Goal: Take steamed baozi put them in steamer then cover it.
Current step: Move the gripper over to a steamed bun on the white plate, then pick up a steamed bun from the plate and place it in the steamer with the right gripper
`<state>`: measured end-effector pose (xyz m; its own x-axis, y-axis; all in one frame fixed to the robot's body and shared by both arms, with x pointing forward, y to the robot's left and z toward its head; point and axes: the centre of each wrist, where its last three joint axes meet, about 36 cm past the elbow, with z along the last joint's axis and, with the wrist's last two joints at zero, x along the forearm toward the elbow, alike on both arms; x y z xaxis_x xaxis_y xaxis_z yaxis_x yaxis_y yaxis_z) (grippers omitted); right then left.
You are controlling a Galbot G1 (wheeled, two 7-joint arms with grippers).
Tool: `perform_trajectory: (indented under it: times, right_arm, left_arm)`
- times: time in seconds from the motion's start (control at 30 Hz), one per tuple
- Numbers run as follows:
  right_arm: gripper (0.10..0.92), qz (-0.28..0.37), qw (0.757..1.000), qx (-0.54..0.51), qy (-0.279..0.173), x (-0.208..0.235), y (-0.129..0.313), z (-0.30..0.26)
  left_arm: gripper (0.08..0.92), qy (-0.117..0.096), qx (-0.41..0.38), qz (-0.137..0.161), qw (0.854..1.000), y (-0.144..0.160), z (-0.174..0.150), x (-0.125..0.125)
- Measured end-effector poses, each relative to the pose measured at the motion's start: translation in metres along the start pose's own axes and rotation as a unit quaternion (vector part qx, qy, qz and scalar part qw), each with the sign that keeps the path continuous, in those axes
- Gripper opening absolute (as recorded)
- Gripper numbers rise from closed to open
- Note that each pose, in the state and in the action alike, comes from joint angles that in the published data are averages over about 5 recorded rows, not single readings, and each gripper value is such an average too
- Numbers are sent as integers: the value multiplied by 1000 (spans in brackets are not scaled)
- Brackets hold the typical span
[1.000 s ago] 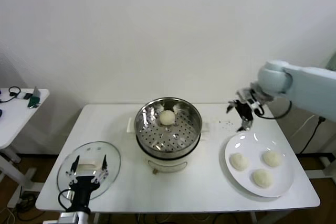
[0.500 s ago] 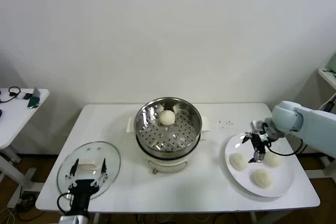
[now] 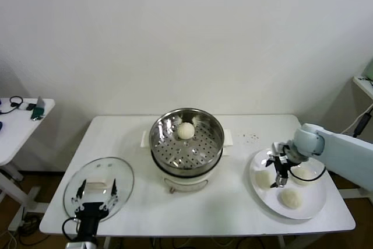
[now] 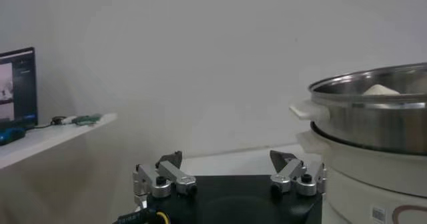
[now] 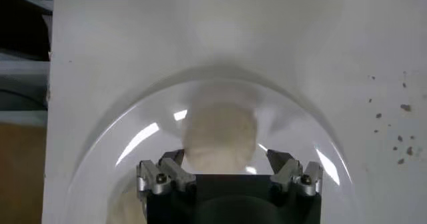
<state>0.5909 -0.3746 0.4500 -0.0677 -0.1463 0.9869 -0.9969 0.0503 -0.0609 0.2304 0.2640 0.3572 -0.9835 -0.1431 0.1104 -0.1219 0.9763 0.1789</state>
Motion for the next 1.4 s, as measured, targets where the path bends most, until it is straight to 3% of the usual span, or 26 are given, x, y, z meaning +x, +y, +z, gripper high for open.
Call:
perform_trajectory:
  times: [0.17,0.53,0.77,1.1,1.4]
  right_arm:
    - [813,-8,1000,-1,1,-8,-2,-2]
    - [709,-14,1000,-9,-5,-9,-5,-2]
    - [696,-11,1000,-19,-11,6,-8,2]
    - [696,27,999,-33,-34,89,-47,-8]
    - [696,59,996,-13,-63,188,-83,-65]
  left_arm:
    - [823,0,0,0,1000,0,0,-2]
    - [823,-1,0,-1,1000,-1,0,-4]
    - [823,-2,1,-1,1000,-1,-1,-4]
    - [823,-3,4,4,1000,-3,-2,-2]
    - [823,-3,0,19,1000,-5,-4,5]
